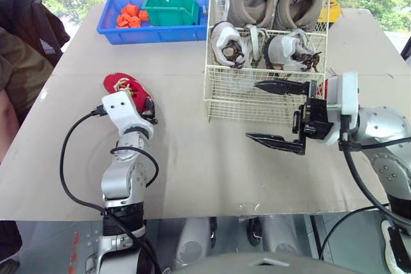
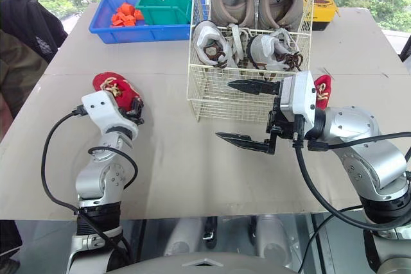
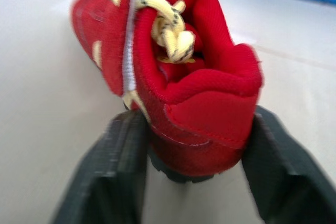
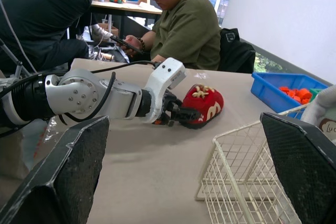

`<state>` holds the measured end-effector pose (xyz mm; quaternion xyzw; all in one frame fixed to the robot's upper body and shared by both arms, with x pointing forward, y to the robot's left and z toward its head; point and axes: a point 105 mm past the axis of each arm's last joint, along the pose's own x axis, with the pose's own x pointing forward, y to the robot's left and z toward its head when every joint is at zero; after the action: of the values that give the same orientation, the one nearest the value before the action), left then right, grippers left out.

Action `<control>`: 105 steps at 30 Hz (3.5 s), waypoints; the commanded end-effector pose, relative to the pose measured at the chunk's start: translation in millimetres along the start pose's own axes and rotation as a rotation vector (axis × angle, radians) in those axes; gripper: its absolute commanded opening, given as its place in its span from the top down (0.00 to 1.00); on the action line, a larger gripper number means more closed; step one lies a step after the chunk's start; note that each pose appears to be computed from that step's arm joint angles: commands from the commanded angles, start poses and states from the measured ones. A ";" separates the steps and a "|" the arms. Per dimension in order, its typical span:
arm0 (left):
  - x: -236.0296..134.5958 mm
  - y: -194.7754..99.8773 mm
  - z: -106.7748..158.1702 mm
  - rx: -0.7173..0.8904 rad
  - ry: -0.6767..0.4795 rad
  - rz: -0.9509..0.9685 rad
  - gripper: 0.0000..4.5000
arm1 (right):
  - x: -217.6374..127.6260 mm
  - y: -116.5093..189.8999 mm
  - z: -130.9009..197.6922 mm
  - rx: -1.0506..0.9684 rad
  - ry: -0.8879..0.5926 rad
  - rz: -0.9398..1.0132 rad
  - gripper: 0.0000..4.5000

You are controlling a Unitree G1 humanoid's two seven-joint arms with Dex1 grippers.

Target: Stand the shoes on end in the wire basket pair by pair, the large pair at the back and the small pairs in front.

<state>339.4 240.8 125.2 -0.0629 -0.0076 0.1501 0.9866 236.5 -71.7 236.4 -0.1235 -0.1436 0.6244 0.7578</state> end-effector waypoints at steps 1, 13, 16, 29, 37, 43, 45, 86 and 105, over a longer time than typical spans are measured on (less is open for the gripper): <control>-10.9 2.4 45.0 0.024 -0.249 -0.037 0.70 | 0.7 -0.2 6.5 -0.046 0.004 0.010 0.00; -120.8 -36.0 160.7 0.167 -0.680 -0.874 0.80 | 2.4 -43.5 52.6 -0.091 0.016 0.097 0.00; -143.8 -42.8 158.9 0.307 -0.601 -1.136 0.80 | 0.0 -53.3 77.7 -0.104 0.072 0.193 0.00; -132.4 -68.2 140.6 0.833 -0.431 -1.745 0.80 | 29.4 -65.5 92.1 -0.052 0.458 0.485 0.00; -121.2 -77.7 139.0 1.039 -0.531 -1.843 0.80 | 57.9 -66.1 44.8 0.058 0.664 0.516 0.00; -118.4 -80.3 142.3 1.131 -0.620 -1.807 0.80 | 55.7 -59.1 28.8 0.091 0.730 0.556 0.56; -117.1 -79.7 144.2 1.152 -0.651 -1.772 0.80 | 52.2 -55.8 27.9 0.098 0.729 0.565 0.79; -115.0 -72.6 130.8 -0.432 -0.122 -1.214 0.89 | 81.3 -32.2 34.9 0.349 -0.121 0.058 1.00; -87.9 -71.2 162.3 -0.116 -0.193 -1.352 0.90 | 6.3 -21.5 39.9 0.004 -0.229 -0.283 0.00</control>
<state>272.8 166.1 285.0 -0.1115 -0.1178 -0.4825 0.8607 257.4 -64.8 266.1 0.0039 -0.1879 0.5291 0.8275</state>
